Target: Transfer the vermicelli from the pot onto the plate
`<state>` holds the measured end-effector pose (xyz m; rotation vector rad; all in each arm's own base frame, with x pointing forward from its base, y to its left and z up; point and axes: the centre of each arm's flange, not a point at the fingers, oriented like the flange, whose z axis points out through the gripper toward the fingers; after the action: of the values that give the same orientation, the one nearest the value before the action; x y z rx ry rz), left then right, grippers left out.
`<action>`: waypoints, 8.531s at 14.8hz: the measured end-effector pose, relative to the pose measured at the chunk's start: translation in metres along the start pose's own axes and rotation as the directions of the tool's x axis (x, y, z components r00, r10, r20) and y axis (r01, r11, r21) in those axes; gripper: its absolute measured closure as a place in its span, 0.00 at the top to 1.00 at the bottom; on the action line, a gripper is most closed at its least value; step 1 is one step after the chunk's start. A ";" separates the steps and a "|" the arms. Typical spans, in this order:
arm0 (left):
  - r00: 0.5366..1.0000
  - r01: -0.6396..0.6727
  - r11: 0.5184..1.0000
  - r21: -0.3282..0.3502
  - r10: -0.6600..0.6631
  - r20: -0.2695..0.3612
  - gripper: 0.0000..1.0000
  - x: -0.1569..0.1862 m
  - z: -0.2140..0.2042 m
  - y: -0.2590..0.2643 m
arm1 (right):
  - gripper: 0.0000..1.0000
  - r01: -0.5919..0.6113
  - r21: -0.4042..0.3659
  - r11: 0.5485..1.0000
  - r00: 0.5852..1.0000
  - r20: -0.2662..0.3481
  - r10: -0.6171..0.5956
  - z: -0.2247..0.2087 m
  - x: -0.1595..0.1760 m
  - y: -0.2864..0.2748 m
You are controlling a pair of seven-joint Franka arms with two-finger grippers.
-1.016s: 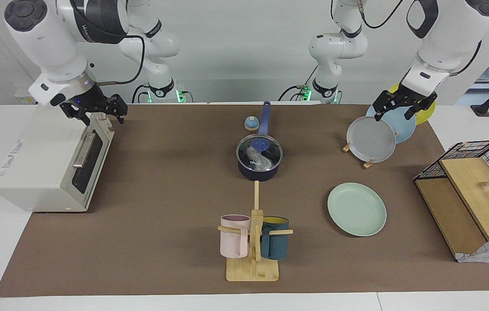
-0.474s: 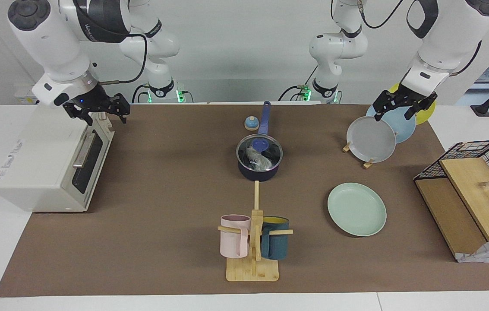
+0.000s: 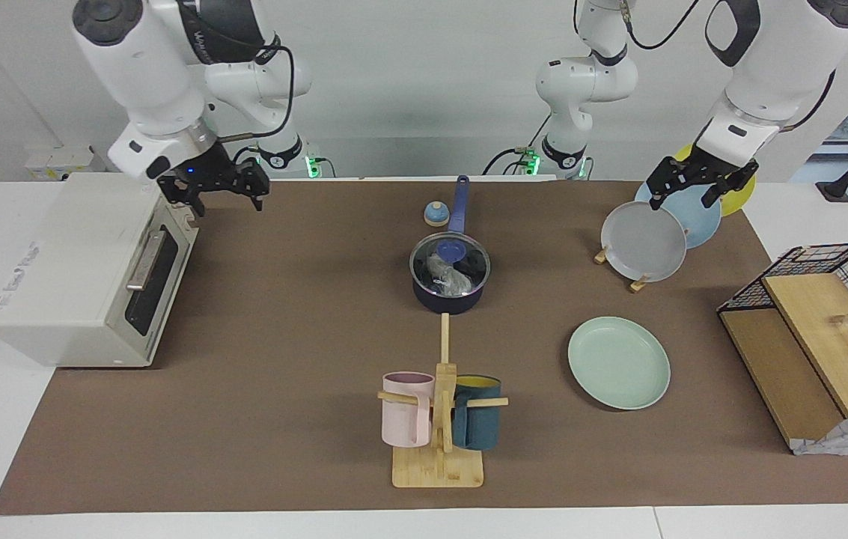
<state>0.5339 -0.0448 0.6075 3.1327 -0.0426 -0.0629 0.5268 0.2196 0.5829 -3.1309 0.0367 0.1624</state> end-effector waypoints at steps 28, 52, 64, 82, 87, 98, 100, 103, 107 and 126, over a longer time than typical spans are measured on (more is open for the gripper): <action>0.999 0.002 1.000 -0.002 -0.002 -0.038 1.00 0.004 -0.003 0.000 | 1.00 -0.039 0.058 0.998 0.992 -0.117 0.046 0.161 -0.037 -0.202; 0.999 0.000 1.000 -0.002 0.000 -0.041 1.00 0.004 -0.003 0.001 | 0.81 0.025 0.039 0.999 0.990 -0.142 -0.019 0.188 -0.037 -0.206; 0.999 -0.002 1.000 -0.002 0.002 -0.047 1.00 0.005 -0.004 0.002 | 0.68 0.032 0.047 0.998 0.988 -0.153 -0.024 0.175 -0.035 -0.209; 0.999 -0.009 1.000 -0.021 0.008 -0.039 1.00 -0.016 0.012 0.145 | 0.68 0.263 -0.066 0.963 0.957 -0.106 -0.269 0.124 0.100 0.020; 0.999 -0.041 0.998 -0.050 0.041 -0.002 1.00 -0.068 0.135 0.314 | 0.69 0.286 -0.067 0.956 0.952 -0.093 -0.291 0.150 0.114 0.091; 0.996 -0.081 0.996 -0.032 0.082 0.039 1.00 -0.072 0.260 0.359 | 0.70 0.257 -0.060 0.964 0.961 -0.089 -0.262 0.207 0.116 0.142; 0.995 -0.085 0.996 -0.029 0.087 0.046 1.00 -0.071 0.279 0.364 | 0.70 0.257 -0.058 0.965 0.962 -0.080 -0.261 0.213 0.117 0.142; 0.995 -0.090 0.996 -0.028 0.091 0.045 1.00 -0.069 0.290 0.366 | 0.75 0.257 -0.058 0.965 0.963 -0.073 -0.261 0.217 0.118 0.142; 0.995 -0.095 0.995 -0.026 0.096 0.040 0.55 -0.067 0.289 0.365 | 0.85 0.260 -0.058 0.964 0.961 -0.083 -0.264 0.212 0.119 0.140; 0.999 -0.031 0.996 -0.088 0.030 -0.014 0.23 0.080 0.084 0.081 | 1.00 0.200 -0.002 0.980 0.979 -0.028 -0.200 0.026 0.028 0.165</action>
<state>0.6083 -0.1285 0.5208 3.0428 -0.0852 -0.0438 0.5479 0.0547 0.5535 -3.1101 -0.2763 0.1156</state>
